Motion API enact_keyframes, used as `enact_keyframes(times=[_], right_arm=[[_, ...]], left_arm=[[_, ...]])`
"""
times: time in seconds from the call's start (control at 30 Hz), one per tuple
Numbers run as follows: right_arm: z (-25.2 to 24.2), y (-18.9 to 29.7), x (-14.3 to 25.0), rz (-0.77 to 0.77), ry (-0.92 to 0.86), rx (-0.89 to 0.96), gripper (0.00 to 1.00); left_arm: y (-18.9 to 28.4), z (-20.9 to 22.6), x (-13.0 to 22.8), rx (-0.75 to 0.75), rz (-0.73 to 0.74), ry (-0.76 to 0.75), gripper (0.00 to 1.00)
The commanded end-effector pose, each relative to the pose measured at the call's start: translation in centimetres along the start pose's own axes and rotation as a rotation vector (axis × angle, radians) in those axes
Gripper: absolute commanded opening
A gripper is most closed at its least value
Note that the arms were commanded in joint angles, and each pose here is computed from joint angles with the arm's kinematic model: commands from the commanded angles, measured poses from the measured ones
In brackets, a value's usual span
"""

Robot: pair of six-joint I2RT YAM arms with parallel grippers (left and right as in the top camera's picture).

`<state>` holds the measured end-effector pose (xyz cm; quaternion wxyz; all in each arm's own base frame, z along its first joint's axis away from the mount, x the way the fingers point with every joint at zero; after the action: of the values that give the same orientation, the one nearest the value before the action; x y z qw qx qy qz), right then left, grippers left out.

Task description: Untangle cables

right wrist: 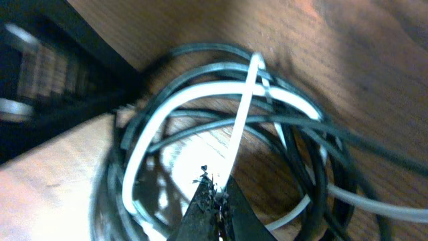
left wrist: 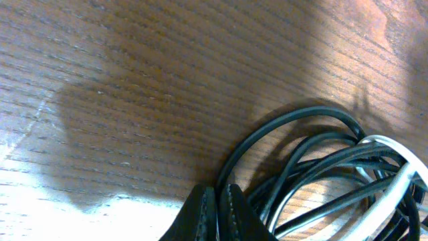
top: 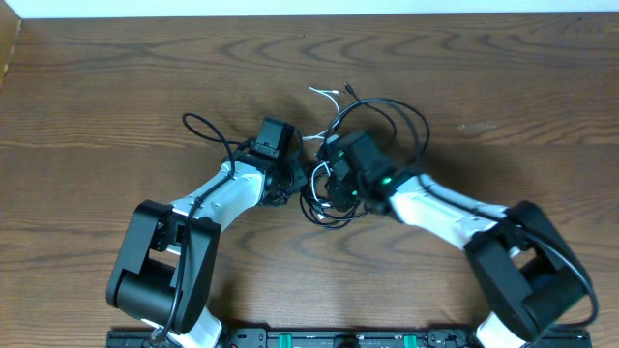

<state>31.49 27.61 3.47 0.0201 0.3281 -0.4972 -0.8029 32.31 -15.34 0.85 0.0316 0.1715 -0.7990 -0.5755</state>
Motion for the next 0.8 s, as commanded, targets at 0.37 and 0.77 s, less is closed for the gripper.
enact_keyframes(times=[0.37, 0.77], right_arm=[[2.9, 14.2, -7.5, -0.214, -0.121, -0.942, 0.01], [-5.5, 19.9, -12.6, -0.547, -0.106, -0.795, 0.01]], left_arm=[[-1.2, 1.9, 1.8, -0.059, 0.061, -0.003, 0.08], [-1.0, 2.9, 2.8, -0.097, 0.109, -0.002, 0.08]])
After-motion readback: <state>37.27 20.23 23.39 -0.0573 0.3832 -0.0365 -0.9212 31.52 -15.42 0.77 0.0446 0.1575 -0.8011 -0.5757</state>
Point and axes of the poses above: each gripper's point midway between its finger pads, its own y axis back along the fingers, its own z axis along the line the jaws close on, x = y × z, the point moved 1 cm from there along y, back along the fingers, and after that the axes turned 6 degrees about -y, right-handed, at the moved point
